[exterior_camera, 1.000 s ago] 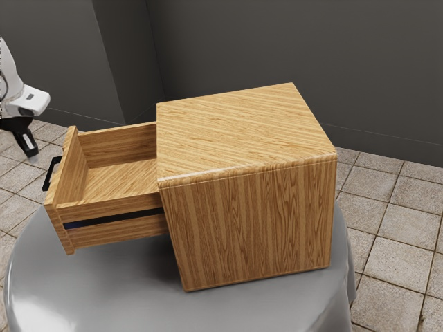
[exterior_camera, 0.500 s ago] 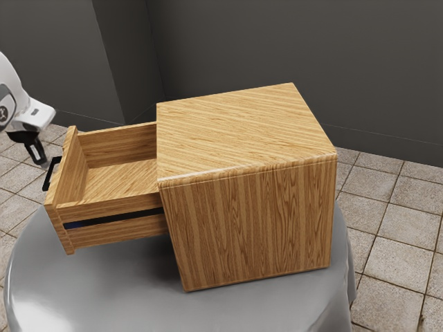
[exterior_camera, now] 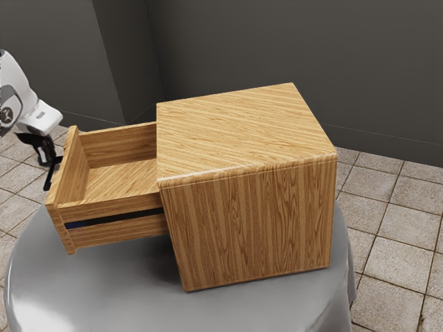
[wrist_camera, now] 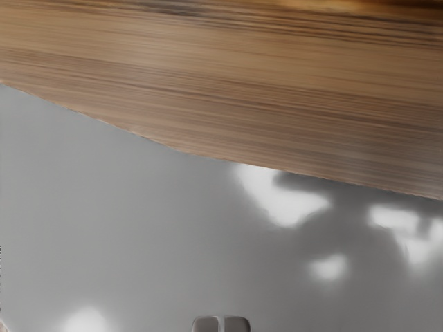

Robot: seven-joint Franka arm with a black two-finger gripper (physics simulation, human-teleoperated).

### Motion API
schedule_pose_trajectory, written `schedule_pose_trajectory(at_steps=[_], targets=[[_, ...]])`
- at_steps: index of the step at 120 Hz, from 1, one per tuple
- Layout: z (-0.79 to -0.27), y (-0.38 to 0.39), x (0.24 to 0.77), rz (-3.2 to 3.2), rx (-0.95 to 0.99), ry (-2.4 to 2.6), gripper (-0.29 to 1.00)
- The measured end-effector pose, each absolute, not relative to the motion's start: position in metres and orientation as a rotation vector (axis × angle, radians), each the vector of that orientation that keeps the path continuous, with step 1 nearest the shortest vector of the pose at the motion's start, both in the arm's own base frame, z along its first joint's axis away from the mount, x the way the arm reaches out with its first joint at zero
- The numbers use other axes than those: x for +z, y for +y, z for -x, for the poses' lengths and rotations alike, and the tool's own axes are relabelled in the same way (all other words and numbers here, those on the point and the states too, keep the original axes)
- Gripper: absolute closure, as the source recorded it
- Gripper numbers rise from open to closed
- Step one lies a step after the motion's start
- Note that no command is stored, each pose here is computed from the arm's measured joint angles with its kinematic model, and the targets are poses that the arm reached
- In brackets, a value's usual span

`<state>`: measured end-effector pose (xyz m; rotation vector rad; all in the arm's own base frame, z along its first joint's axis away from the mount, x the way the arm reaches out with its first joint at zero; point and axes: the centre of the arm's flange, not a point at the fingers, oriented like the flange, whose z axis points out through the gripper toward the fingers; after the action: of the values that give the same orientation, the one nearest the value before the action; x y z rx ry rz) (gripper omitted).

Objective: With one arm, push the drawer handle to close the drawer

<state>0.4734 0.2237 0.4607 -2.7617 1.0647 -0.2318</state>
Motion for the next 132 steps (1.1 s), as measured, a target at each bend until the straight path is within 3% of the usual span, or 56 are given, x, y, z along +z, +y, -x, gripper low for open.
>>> schedule_pose_trajectory(at_steps=[132], targets=[[-0.481,0.163,0.462,2.685,-0.293,1.332,0.79]])
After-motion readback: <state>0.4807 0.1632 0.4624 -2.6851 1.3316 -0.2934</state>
